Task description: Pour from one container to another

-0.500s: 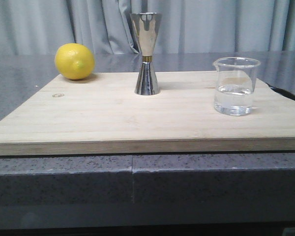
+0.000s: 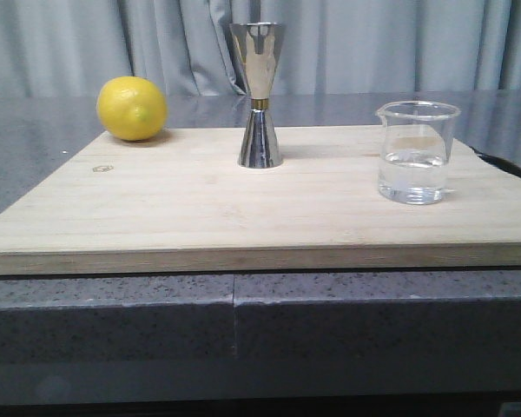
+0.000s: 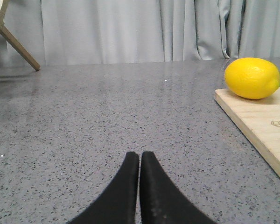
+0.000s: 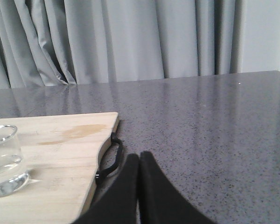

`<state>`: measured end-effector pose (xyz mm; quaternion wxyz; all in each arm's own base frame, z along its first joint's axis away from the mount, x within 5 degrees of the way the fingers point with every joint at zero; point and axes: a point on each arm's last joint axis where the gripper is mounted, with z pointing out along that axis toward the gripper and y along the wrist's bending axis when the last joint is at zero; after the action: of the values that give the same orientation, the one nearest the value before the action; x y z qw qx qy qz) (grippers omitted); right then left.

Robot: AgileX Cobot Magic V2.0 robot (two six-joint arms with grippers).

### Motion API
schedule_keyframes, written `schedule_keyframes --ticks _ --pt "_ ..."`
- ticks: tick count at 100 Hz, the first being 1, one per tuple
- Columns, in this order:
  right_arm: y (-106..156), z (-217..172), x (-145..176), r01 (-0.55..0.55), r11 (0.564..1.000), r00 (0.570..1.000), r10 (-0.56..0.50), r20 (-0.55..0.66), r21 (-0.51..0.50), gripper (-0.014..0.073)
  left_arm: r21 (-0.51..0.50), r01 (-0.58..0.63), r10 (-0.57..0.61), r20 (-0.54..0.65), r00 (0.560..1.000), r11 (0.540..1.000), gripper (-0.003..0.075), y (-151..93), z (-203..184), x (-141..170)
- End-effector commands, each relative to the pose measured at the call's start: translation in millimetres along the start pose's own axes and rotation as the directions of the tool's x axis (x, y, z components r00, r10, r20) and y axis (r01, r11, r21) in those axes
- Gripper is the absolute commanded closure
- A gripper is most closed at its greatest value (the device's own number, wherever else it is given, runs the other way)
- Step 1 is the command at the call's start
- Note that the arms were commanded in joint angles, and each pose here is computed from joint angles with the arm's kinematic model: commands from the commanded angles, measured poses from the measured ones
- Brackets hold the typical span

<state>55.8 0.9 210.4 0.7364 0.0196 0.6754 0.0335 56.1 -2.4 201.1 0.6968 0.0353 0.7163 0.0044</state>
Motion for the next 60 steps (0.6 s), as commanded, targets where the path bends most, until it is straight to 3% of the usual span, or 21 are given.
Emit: schedule_keyframes --ticks 1,60 --pt "-0.7 -1.3 0.3 0.008 1.0 0.997 -0.008 0.078 0.004 0.0664 0.003 0.006 -0.006 0.084 0.996 1.0 0.0741 -0.3 -0.9 -1.8" --pt "-0.7 -1.3 0.1 0.008 1.0 0.997 -0.008 0.08 0.004 0.0664 0.001 0.0 0.0 0.111 0.994 1.0 0.0741 -0.1 -1.1 -4.2"
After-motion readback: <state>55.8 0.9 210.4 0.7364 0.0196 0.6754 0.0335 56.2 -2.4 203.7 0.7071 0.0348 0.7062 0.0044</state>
